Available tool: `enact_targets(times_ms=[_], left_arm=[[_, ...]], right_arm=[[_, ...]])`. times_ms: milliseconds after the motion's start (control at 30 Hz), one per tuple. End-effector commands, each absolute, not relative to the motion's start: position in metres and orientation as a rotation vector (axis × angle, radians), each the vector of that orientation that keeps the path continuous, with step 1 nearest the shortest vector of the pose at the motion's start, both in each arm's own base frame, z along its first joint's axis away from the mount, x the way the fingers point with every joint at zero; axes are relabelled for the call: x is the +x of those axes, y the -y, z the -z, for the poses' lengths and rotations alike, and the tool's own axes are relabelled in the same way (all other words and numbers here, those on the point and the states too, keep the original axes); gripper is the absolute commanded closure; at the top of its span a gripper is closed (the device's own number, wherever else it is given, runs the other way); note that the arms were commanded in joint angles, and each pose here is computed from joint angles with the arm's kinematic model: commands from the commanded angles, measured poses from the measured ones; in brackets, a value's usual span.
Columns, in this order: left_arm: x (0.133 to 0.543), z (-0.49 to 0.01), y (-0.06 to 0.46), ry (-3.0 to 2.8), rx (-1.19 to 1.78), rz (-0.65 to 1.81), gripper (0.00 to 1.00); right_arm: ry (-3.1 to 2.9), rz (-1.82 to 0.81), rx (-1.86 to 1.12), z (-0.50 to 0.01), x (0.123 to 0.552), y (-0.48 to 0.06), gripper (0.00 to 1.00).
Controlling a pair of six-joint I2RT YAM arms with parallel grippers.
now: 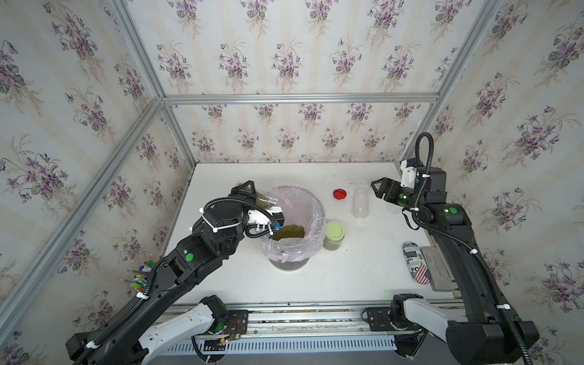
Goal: Empty moldy mung beans from jars
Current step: Pour the moldy mung beans from the jar into the trash bin.
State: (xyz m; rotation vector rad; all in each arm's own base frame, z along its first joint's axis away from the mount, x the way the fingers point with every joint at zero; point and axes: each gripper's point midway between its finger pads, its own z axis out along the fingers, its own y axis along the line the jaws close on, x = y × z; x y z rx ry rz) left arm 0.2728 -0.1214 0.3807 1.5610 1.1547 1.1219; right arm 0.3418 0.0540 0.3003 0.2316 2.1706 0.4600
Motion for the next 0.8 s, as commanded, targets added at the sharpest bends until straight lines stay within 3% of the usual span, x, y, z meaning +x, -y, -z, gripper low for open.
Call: enact_targets(times_ms=[0, 767], left_arm=[[0.2749, -0.387, 0.121, -1.13, 1.551, -1.158, 0.5], [0.2772, -0.39, 0.1231, -1.108, 1.578, -1.181, 0.5]], right_arm=[[-2.136, -0.446, 0.226, -0.3073, 0.3456, -0.0524, 0.15], [-2.136, -0.438, 0.231, -0.305, 0.3451, -0.0508, 0.15]])
